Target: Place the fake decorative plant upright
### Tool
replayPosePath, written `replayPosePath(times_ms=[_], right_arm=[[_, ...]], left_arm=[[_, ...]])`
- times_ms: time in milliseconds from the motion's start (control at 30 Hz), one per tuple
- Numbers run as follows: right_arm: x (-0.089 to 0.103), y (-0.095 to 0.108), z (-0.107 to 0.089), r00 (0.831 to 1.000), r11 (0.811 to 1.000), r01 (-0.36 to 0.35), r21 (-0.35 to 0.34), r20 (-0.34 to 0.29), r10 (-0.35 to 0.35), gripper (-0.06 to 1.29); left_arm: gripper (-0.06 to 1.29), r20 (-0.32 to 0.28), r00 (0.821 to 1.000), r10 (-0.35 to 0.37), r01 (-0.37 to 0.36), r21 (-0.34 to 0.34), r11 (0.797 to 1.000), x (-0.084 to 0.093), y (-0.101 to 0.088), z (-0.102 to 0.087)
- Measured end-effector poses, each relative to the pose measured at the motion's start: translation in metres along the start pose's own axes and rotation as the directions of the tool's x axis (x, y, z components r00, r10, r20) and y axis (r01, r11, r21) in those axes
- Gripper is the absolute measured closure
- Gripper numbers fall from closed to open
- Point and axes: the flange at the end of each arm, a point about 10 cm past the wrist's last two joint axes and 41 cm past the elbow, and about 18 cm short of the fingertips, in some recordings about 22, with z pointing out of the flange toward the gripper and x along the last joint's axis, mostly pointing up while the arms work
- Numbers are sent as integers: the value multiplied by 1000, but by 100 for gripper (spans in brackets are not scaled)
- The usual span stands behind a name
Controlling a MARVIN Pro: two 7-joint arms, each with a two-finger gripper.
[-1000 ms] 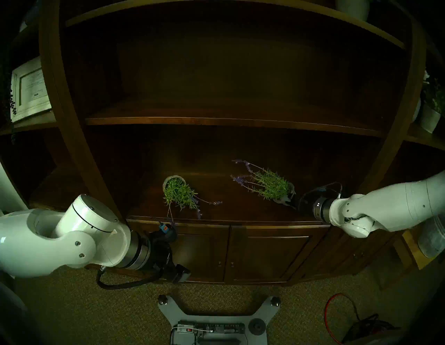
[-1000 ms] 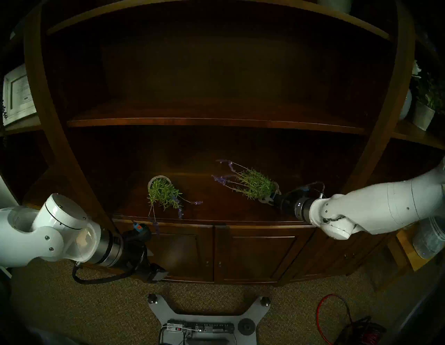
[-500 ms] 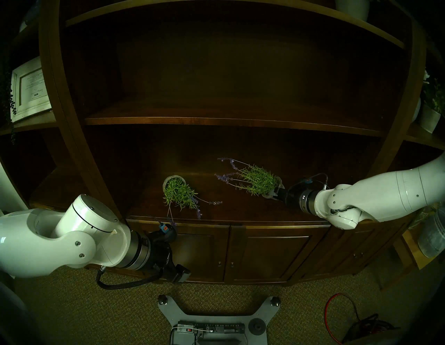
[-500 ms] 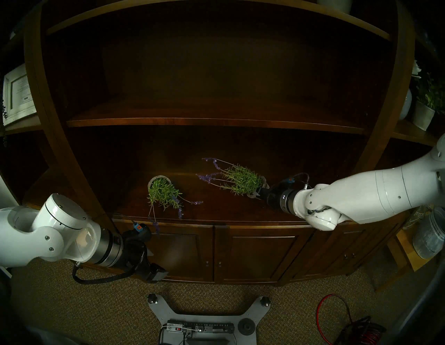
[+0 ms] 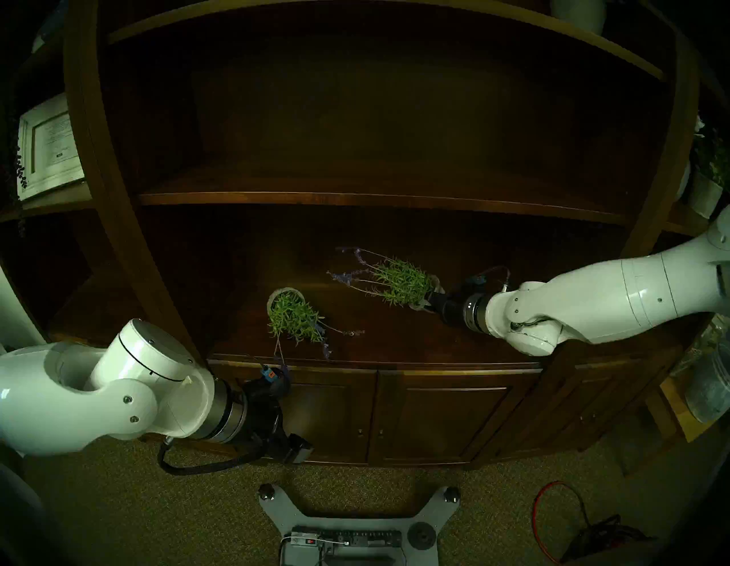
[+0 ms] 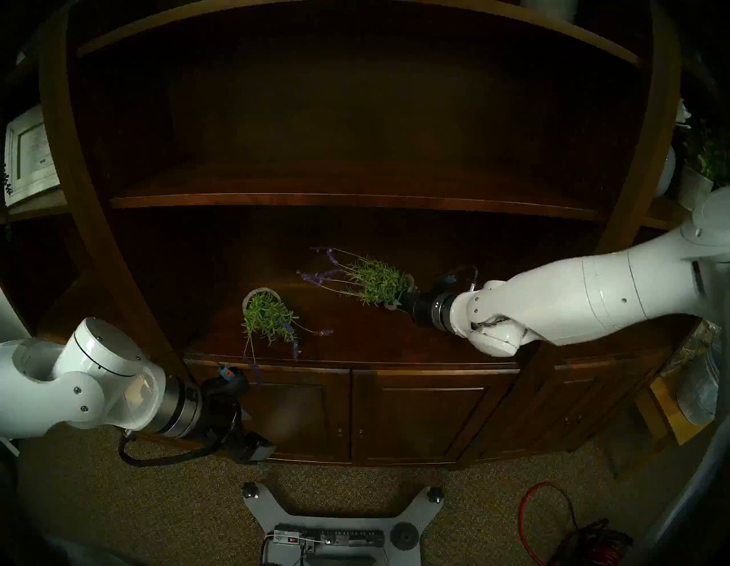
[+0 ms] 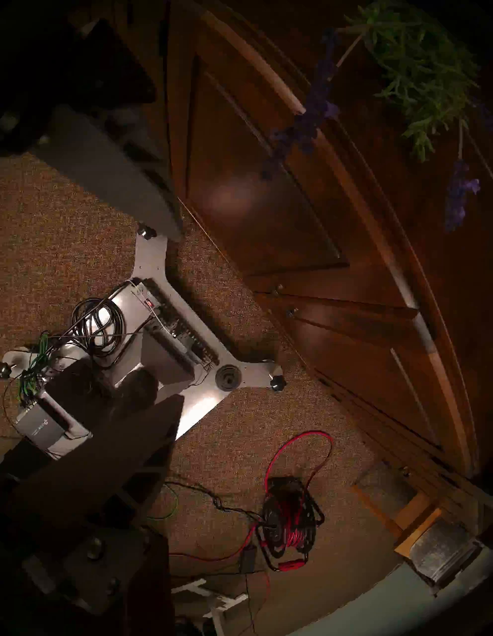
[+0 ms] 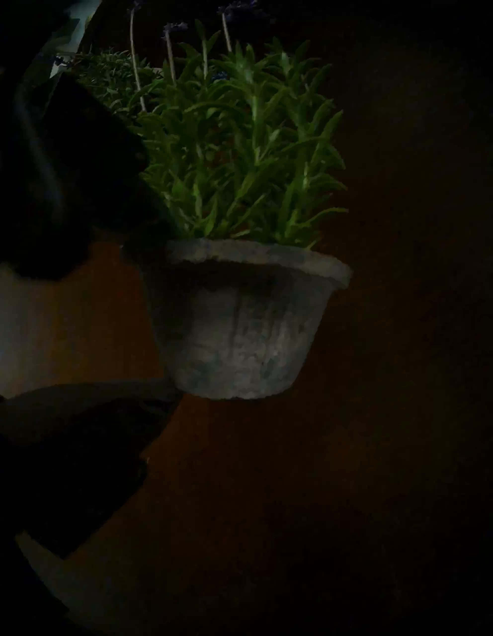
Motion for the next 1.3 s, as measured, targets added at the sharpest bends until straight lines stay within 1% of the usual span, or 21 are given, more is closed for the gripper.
replayPosePath(times_ms=[133, 233, 433, 467, 567, 867, 1300], right_arm=[[-1, -7, 8, 1000, 1000, -15, 13, 14, 15, 68], [-4, -11, 14, 999, 999, -28, 20, 37, 27, 68], [-9, -14, 24, 996, 999, -47, 26, 76, 45, 68], [-10, -14, 25, 996, 998, -49, 25, 82, 47, 71], [-11, -16, 30, 994, 998, -58, 24, 96, 55, 71], [-12, -17, 42, 989, 996, -86, 25, 127, 82, 71], [-7, -20, 51, 982, 991, -128, 46, 144, 120, 71]], left_arm=[[2, 0, 1000, 0, 0, 0, 1000, 0, 0, 0], [2, 0, 1000, 0, 0, 0, 1000, 0, 0, 0], [2, 0, 1000, 0, 0, 0, 1000, 0, 0, 0], [2, 0, 1000, 0, 0, 0, 1000, 0, 0, 0], [2, 0, 1000, 0, 0, 0, 1000, 0, 0, 0], [2, 0, 1000, 0, 0, 0, 1000, 0, 0, 0], [2, 0, 1000, 0, 0, 0, 1000, 0, 0, 0]])
